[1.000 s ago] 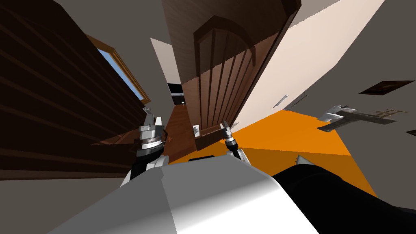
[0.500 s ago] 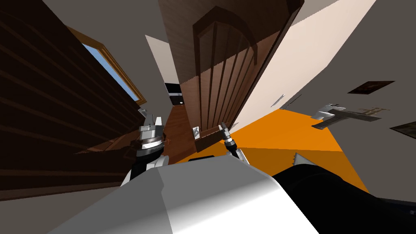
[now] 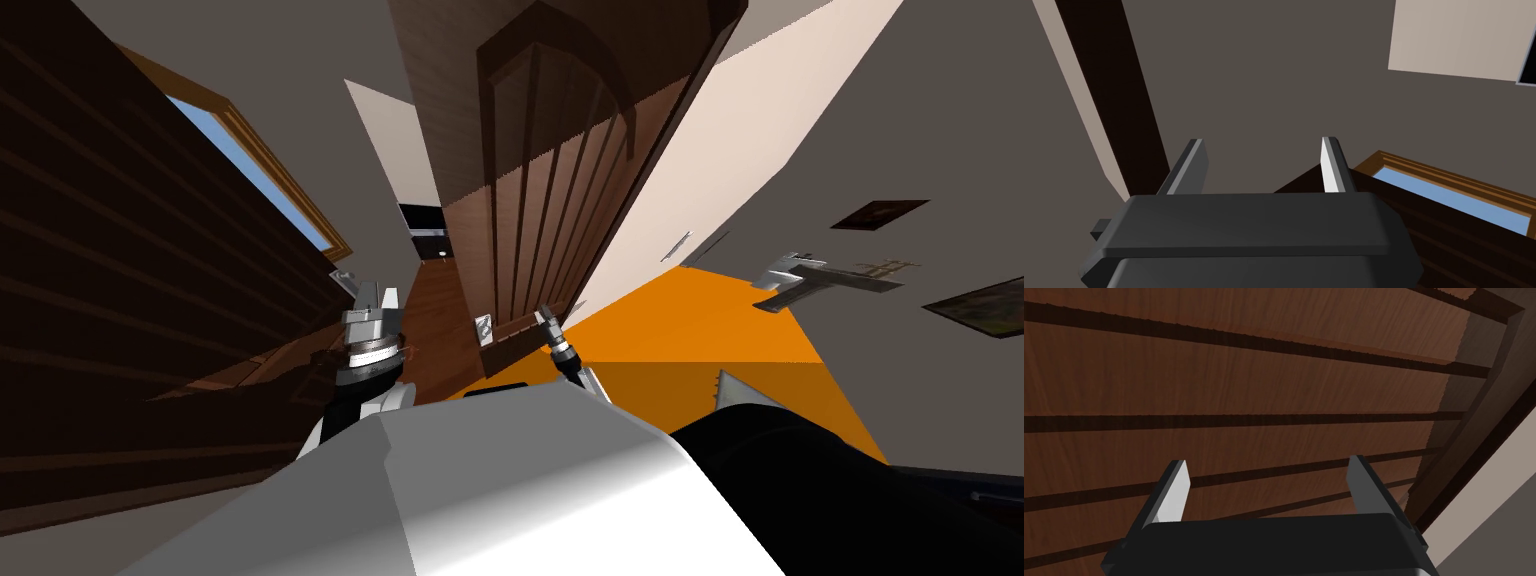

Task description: Push the door open

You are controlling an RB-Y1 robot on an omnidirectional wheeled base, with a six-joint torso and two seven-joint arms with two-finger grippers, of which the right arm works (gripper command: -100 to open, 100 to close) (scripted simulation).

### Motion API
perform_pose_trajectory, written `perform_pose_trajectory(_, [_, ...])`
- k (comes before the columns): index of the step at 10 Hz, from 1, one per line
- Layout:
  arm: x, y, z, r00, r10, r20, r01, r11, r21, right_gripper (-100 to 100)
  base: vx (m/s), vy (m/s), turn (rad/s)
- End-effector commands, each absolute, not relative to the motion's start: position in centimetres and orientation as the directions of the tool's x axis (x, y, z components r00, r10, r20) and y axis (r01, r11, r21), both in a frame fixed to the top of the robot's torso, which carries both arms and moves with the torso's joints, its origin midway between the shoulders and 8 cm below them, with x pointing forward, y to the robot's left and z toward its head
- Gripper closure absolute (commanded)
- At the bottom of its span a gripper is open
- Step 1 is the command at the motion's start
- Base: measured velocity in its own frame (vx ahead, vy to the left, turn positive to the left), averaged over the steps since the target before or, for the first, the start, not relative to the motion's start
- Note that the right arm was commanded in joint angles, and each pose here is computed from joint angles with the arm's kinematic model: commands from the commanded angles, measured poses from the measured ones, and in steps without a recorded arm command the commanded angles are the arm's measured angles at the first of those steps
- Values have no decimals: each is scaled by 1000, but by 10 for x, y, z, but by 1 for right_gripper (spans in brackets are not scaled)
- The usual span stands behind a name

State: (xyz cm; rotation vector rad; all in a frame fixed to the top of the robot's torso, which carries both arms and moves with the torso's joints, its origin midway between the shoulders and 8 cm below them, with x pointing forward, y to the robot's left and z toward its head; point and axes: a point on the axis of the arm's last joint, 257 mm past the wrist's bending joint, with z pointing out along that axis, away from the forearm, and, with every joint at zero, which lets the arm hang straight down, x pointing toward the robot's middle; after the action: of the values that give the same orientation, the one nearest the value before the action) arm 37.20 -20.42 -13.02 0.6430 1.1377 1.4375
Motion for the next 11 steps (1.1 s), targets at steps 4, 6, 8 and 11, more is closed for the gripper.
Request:
perform_pose_trajectory(4, [372, -195, -153, -264, 941, -212, -378, 101, 920, -100, 24, 46, -58])
perform_pose_trajectory(6, [372, -191, -164, -285, 935, -210, -357, 100, 929, -100, 9, 44, -52])
perform_pose_trajectory(8, [372, -187, -174, -304, 930, -206, -335, 99, 937, -100, 5, 44, -47])
perform_pose_trajectory(11, [371, -181, -189, -333, 922, -198, -300, 96, 949, -100, -13, 48, -50])
